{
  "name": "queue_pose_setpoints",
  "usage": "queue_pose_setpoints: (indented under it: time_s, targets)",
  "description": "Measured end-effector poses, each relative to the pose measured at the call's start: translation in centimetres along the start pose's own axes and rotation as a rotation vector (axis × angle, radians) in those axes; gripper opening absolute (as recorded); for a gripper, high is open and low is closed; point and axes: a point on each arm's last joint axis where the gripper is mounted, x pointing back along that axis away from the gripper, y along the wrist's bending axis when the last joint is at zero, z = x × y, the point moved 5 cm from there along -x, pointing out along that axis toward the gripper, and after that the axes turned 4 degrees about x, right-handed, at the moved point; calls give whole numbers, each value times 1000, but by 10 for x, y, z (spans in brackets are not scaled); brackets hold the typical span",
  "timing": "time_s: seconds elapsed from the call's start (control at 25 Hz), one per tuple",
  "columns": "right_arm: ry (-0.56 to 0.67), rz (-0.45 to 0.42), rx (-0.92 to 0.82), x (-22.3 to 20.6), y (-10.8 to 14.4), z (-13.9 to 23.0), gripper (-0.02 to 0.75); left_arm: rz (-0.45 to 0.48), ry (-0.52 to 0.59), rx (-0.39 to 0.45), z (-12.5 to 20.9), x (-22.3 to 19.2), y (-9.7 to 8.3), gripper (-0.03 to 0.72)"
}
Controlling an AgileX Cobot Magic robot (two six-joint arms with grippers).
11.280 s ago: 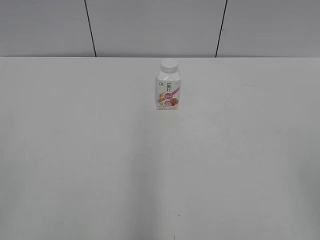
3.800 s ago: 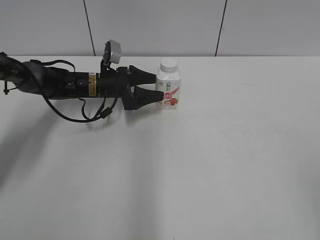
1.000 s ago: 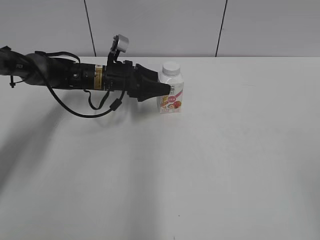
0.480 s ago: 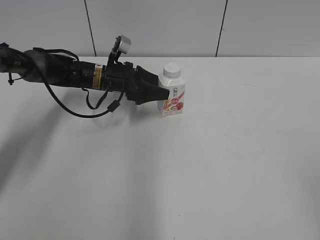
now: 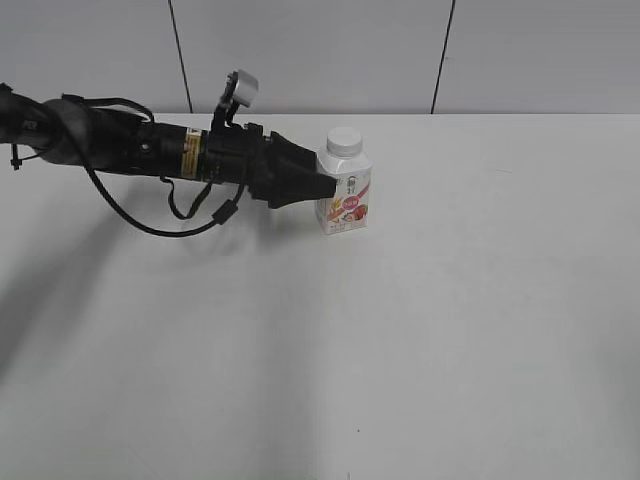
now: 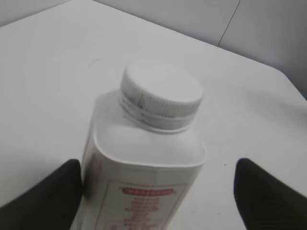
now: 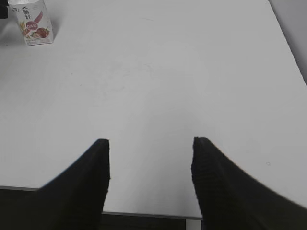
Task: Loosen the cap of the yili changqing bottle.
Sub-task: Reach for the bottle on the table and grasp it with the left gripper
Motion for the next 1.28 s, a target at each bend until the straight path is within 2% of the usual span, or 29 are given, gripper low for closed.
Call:
queue_pose_setpoints:
  time_s: [0.2,0.76,1.28]
  targets:
    - [0,0,0,0,0,0,439,-8,-19,42,8,-3,-2,586]
    - [0,0,0,0,0,0,439,-88,35,22,10,-38,-5,581]
    - [0,0,0,0,0,0,439,-118,13,47,11,-49,-3,452]
